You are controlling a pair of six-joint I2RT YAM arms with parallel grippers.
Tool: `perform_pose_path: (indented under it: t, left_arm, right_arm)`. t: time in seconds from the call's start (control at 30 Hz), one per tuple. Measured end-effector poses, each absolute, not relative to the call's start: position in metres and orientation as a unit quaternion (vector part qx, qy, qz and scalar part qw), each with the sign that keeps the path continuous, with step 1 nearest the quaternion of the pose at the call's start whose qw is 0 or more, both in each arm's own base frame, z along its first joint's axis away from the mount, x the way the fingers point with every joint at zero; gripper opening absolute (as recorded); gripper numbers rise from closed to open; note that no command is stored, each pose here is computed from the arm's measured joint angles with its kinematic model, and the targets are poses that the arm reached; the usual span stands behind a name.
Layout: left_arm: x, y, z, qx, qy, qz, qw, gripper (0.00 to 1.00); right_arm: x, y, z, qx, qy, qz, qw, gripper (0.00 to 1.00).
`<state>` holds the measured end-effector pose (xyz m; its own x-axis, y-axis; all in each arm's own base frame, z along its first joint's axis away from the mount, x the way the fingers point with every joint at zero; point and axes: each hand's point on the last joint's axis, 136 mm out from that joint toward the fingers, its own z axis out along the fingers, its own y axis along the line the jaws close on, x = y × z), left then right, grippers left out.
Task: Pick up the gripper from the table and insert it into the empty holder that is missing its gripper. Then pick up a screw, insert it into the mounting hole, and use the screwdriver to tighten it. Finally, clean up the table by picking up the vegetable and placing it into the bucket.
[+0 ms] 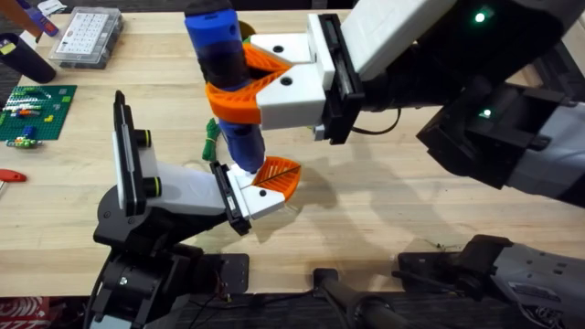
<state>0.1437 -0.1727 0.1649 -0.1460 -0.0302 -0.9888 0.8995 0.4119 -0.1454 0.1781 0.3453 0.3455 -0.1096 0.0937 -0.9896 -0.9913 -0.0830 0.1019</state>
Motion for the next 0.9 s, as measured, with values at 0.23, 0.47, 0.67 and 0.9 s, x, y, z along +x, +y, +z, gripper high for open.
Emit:
perform_pose_path:
  t: [0.23, 0.47, 0.67, 0.9]
  left_arm:
    - [0.1436, -0.1726, 0.1625, 0.342, 0.635, -0.420, 0.550, 0.014]
    - [0.1437, -0.1726, 0.1625, 0.342, 0.635, -0.420, 0.550, 0.014]
    - [0.1446, -0.1722, 0.1636, 0.341, 0.635, -0.418, 0.553, 0.014]
    - [0.1447, -0.1722, 0.1663, 0.344, 0.629, -0.415, 0.559, 0.014]
  right_arm:
    - [0.1794, 0.3459, 0.3425, -0.465, 0.488, 0.569, 0.472, 0.037]
    - [0.1793, 0.3459, 0.3428, -0.465, 0.487, 0.569, 0.473, 0.039]
    - [0.1774, 0.3462, 0.3469, -0.469, 0.465, 0.571, 0.487, 0.038]
    - [0.1714, 0.3454, 0.3513, -0.478, 0.443, 0.575, 0.494, 0.040]
